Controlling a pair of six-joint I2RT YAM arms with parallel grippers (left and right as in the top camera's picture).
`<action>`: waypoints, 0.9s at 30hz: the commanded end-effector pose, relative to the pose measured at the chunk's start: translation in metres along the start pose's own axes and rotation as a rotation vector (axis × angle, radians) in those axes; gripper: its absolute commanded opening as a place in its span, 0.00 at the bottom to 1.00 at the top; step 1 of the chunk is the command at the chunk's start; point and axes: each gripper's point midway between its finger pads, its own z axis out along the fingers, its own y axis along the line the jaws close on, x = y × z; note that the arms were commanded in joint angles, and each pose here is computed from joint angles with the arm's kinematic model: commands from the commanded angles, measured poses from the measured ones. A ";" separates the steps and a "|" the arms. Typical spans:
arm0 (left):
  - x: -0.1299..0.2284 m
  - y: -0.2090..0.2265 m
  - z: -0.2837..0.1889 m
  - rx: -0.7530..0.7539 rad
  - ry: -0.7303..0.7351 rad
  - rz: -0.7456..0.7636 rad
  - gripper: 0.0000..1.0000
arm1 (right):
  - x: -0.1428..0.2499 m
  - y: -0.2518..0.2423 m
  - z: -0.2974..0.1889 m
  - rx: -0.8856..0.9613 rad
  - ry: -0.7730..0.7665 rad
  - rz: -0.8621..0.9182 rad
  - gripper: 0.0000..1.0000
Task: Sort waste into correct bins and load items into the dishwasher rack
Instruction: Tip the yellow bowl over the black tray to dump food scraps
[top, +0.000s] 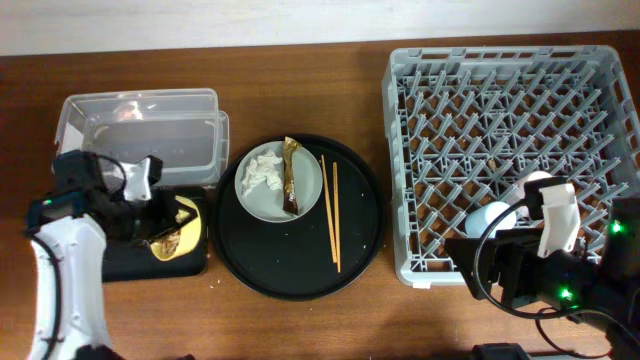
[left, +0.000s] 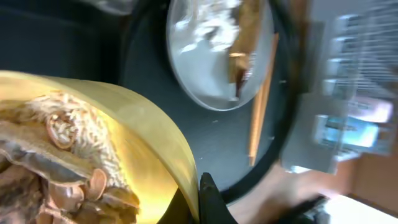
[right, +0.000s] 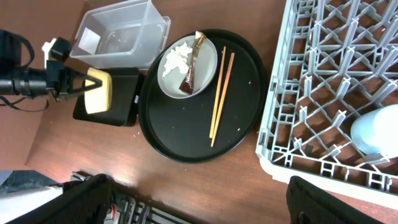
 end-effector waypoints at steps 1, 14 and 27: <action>-0.014 -0.006 -0.005 0.365 -0.067 0.015 0.00 | 0.000 -0.001 0.001 0.006 0.003 -0.014 0.91; -0.026 0.018 -0.034 0.690 -0.268 -0.081 0.00 | -0.002 -0.002 0.000 0.016 -0.004 -0.011 0.91; -0.021 0.008 -0.045 0.746 -0.269 -0.141 0.00 | 0.002 -0.003 0.000 0.017 0.011 0.009 0.91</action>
